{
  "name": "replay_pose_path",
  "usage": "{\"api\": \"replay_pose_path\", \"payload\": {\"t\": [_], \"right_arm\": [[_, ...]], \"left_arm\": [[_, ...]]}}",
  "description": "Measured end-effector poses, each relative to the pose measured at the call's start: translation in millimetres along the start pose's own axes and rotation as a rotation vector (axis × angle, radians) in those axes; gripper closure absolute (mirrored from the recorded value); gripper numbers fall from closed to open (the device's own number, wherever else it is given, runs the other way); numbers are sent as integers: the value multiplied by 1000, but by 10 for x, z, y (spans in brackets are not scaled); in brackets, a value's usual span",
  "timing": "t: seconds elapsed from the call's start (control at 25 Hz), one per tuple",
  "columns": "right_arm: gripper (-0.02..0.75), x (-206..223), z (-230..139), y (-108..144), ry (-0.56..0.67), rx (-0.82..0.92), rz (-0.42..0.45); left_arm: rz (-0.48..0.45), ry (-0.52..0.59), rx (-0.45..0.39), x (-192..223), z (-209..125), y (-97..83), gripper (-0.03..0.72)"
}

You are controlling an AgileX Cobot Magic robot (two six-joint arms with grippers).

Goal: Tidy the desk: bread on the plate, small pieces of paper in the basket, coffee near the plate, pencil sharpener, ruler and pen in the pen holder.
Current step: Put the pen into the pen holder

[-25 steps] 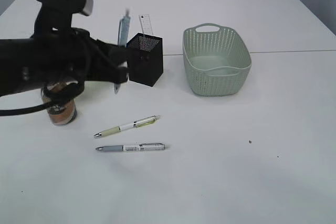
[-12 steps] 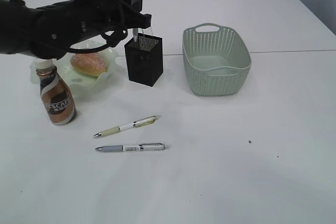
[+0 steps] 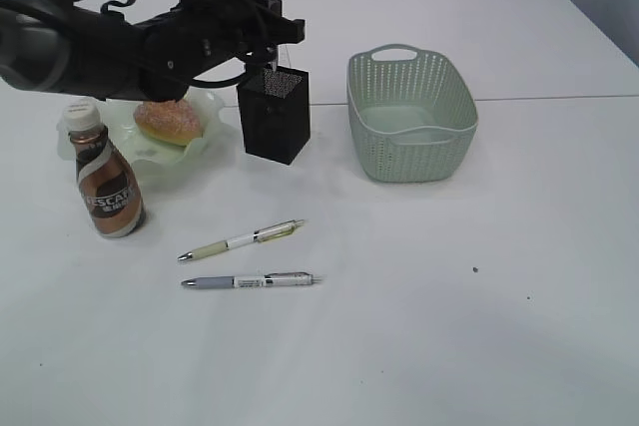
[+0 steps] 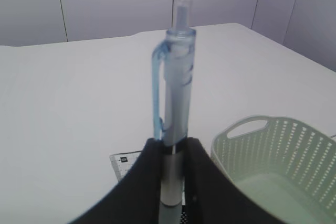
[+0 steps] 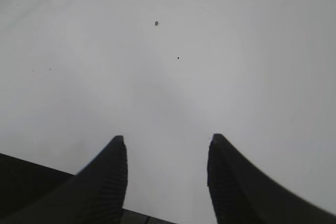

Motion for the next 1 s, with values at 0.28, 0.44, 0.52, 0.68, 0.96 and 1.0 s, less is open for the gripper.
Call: {"api": "replay_pose_path", "payload": {"t": [0.28, 0.44, 0.52, 0.68, 0.96, 1.0], "right_arm": [[371, 0, 0, 0, 0, 0, 0], [372, 0, 0, 0, 0, 0, 0], [372, 0, 0, 0, 0, 0, 0], [372, 0, 0, 0, 0, 0, 0], [372, 0, 0, 0, 0, 0, 0], [372, 0, 0, 0, 0, -1, 0]], "left_arm": [[30, 25, -21, 221, -262, 124, 616], [52, 47, -35, 278, -407, 209, 615], [61, 49, -47, 283, -423, 241, 615], [67, 44, -54, 285, -411, 265, 614], [68, 43, -77, 287, -405, 264, 588], [68, 47, -82, 287, -411, 264, 573]]}}
Point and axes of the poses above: a point on each arm's last joint axis where the gripper is mounted, x pointing out along that axis toward the gripper, y along the wrist's bending axis when the last joint is at zero, z = x × y, the point moved 4 cm from there along x, pointing out along that axis toward the gripper, and after that the axes turned 3 degrees about -x, right-handed, at the moved point
